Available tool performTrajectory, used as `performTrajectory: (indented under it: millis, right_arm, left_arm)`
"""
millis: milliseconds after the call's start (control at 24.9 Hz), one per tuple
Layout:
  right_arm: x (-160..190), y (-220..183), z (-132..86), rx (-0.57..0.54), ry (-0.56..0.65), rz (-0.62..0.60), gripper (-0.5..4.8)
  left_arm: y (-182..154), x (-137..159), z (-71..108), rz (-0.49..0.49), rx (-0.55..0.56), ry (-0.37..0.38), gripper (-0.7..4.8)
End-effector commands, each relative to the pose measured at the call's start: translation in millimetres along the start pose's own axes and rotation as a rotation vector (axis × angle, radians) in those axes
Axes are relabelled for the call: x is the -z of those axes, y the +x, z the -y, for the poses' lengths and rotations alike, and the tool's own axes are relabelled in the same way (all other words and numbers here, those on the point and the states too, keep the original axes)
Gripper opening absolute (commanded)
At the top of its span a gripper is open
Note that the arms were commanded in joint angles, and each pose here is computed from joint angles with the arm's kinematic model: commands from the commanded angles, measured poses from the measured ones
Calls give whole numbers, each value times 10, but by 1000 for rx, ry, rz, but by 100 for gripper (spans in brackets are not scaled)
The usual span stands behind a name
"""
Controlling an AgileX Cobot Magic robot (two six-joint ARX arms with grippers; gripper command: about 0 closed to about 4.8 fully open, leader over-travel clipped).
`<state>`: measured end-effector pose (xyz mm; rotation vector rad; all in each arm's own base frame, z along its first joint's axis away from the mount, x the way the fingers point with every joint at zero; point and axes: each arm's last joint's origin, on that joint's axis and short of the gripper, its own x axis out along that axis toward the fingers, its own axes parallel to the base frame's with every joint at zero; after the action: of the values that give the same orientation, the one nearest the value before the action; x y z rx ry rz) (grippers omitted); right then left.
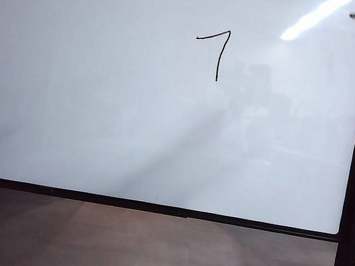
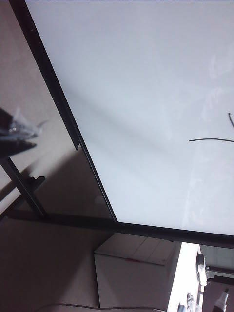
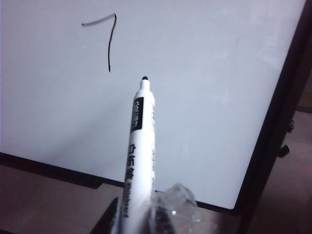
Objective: Reach to the right to find the marker pen, pick it up, and write the number 7 on the whiteboard.
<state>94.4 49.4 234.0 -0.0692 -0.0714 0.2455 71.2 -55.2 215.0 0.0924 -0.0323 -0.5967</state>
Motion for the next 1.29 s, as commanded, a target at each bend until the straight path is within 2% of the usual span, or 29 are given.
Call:
performTrajectory:
  millis: [40, 322, 603, 885, 1086, 1287]
  right_arm:
    - [-15, -40, 13, 3, 18, 40, 3]
    - [6, -75, 21, -6, 12, 23, 3]
    - [12, -75, 20, -6, 10, 19, 3]
    - [12, -75, 20, -6, 10, 18, 3]
    - [12, -75, 20, -6, 10, 18, 3]
    - [13, -75, 20, -6, 10, 17, 3]
  left_arm:
    - [10, 31, 4, 2, -2, -27, -6]
    - [12, 36, 5, 1, -1, -26, -6]
    - [45, 167, 21, -27, 1, -23, -6]
    - [87, 284, 35, 12, -5, -56, -6]
    - [87, 286, 22, 14, -49, -65, -6]
    - [48, 280, -31, 92, -150, -76, -6]
